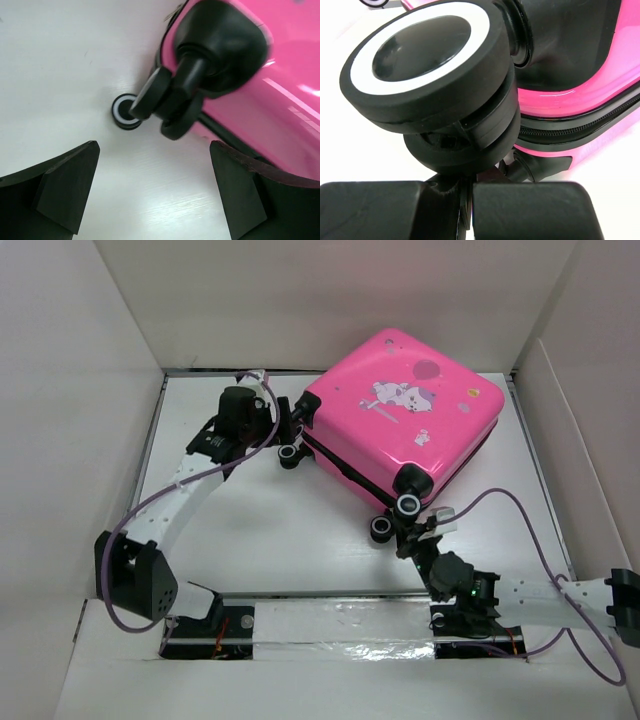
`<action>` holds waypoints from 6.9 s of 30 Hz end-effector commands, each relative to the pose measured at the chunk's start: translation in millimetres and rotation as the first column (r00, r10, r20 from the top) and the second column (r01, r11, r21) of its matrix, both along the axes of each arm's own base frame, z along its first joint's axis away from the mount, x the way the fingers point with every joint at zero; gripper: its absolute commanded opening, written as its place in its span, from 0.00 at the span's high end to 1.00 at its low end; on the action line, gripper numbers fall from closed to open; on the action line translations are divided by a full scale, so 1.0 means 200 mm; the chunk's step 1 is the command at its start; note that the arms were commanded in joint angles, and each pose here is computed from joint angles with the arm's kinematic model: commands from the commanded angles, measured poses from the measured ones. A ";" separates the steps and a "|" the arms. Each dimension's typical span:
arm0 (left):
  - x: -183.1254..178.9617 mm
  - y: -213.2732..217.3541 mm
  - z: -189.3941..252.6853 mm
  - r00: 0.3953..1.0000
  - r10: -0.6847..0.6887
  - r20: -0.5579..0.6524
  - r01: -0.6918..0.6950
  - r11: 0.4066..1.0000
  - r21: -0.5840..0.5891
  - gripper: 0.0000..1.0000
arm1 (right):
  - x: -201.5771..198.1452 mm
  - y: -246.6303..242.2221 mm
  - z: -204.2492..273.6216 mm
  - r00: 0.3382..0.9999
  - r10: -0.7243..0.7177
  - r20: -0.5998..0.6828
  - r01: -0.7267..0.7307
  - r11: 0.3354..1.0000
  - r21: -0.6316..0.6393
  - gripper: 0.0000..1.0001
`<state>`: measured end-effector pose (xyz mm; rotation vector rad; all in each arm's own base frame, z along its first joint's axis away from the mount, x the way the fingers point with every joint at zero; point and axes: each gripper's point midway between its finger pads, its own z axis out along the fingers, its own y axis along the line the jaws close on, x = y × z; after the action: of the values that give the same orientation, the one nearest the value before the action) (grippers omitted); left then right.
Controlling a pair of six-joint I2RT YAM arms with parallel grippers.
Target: Pack the luggage
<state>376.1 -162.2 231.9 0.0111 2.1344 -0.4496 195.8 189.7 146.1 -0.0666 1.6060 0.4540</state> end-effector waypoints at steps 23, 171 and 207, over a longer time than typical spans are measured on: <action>0.31 -0.19 -0.08 0.968 -0.229 0.102 0.212 0.965 0.156 0.15 | -0.03 0.16 0.20 0.988 0.147 0.038 -0.151 0.977 0.152 1.00; -0.81 -0.31 0.17 0.946 -0.148 0.288 0.304 0.713 -0.632 1.00 | 0.62 -0.21 0.18 0.977 0.028 0.212 -0.029 1.000 -0.001 0.97; -0.93 -0.51 0.54 0.866 -0.338 0.368 0.484 0.387 -0.785 1.00 | -0.21 1.46 0.29 0.729 0.651 0.214 -0.684 0.706 0.182 1.00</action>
<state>230.8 -242.2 207.6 -0.3217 1.8935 -1.3768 205.1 435.0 129.8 -0.4800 1.5827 0.8111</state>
